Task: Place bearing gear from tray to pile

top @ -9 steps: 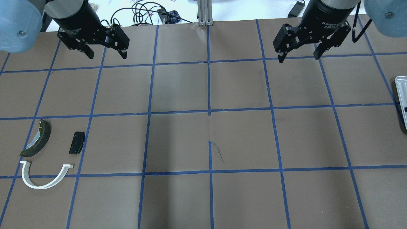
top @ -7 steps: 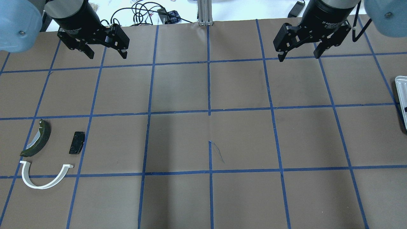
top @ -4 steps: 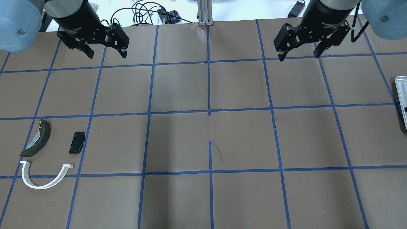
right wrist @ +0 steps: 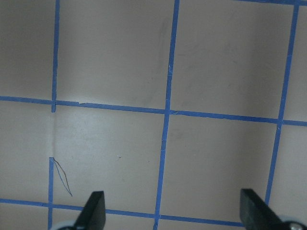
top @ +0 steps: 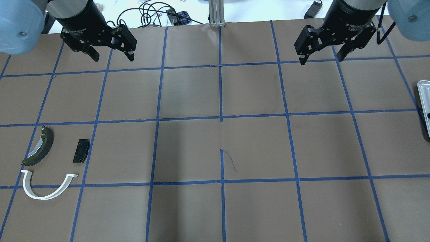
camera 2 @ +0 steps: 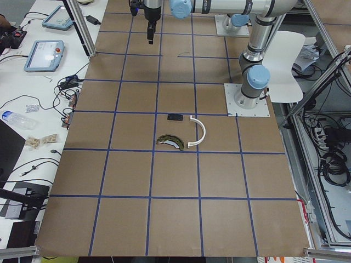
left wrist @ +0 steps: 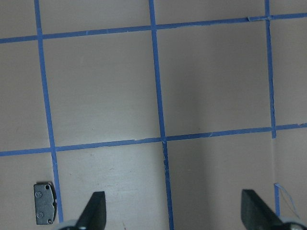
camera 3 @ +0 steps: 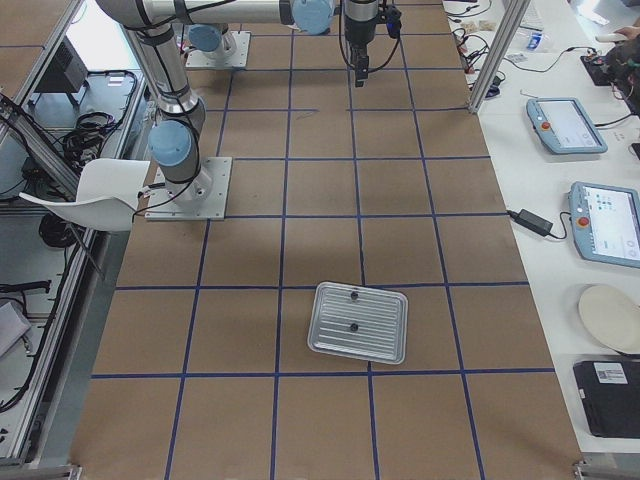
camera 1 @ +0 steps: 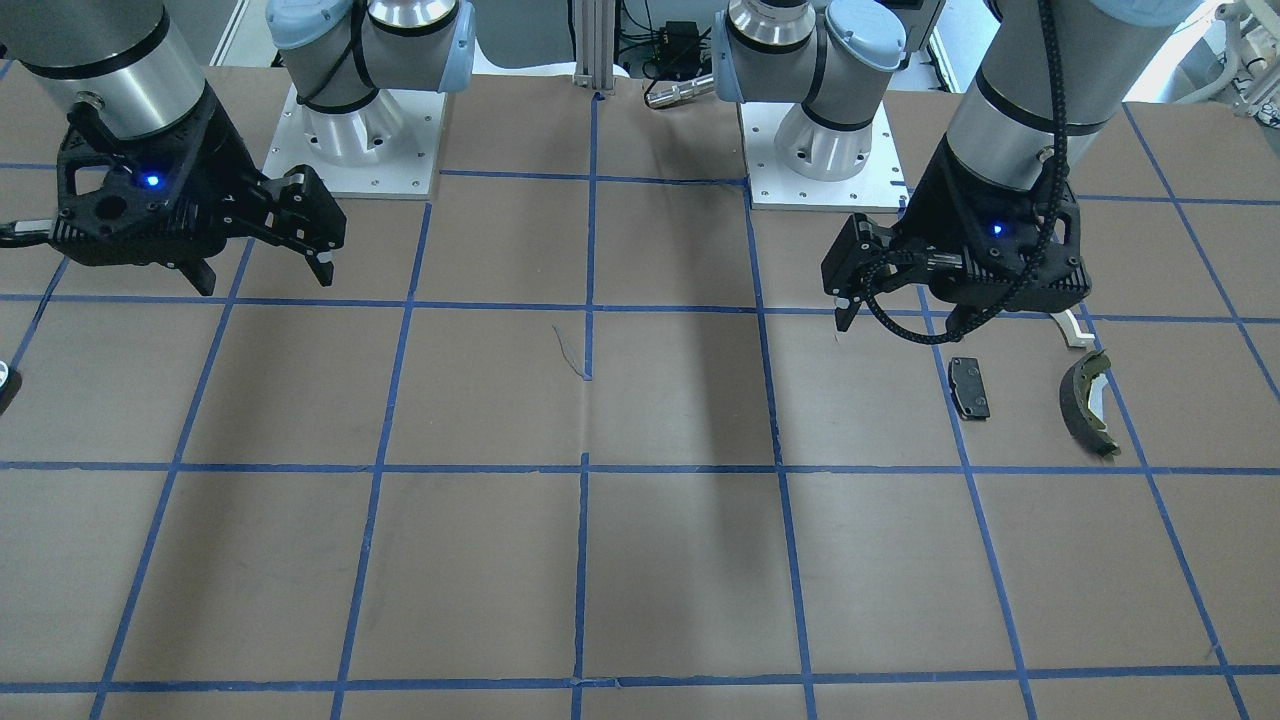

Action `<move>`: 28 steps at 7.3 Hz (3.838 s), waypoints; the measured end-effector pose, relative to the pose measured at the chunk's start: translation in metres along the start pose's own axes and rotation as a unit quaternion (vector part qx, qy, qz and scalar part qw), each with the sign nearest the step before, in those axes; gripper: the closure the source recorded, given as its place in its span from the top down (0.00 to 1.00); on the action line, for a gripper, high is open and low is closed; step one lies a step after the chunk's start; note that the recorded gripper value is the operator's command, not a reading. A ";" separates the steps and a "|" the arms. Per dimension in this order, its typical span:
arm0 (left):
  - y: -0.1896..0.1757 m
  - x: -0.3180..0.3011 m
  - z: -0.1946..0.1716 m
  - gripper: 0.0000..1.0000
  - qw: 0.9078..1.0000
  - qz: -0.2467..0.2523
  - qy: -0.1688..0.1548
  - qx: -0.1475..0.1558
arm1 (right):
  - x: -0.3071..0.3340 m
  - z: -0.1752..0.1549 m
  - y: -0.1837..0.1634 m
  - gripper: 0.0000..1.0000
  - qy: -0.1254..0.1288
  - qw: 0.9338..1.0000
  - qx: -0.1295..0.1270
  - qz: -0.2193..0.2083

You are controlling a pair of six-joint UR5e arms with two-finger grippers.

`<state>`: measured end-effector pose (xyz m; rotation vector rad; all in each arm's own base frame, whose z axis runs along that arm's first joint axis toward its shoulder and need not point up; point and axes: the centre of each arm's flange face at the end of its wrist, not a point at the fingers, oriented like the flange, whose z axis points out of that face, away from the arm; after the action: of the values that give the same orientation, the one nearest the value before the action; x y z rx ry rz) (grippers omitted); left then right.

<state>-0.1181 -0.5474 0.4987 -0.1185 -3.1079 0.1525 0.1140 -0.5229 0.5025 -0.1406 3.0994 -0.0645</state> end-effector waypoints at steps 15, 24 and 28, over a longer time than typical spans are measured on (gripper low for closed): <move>0.002 -0.001 0.002 1.00 1.000 0.001 0.000 -0.002 | 0.554 0.220 0.054 1.00 0.019 0.983 -0.011 -0.183; 0.001 -0.003 0.003 1.00 1.000 -0.003 0.001 -0.003 | 0.588 0.291 0.056 0.83 0.026 0.982 -0.033 -0.183; 0.001 -0.002 0.004 1.00 1.000 -0.003 0.002 -0.004 | 0.592 0.303 0.055 0.39 0.027 0.982 -0.034 -0.182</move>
<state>-0.1159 -0.5470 0.4943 -0.1092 -3.1054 0.1410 -0.4678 -0.5344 0.1764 -0.7183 3.0858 0.0290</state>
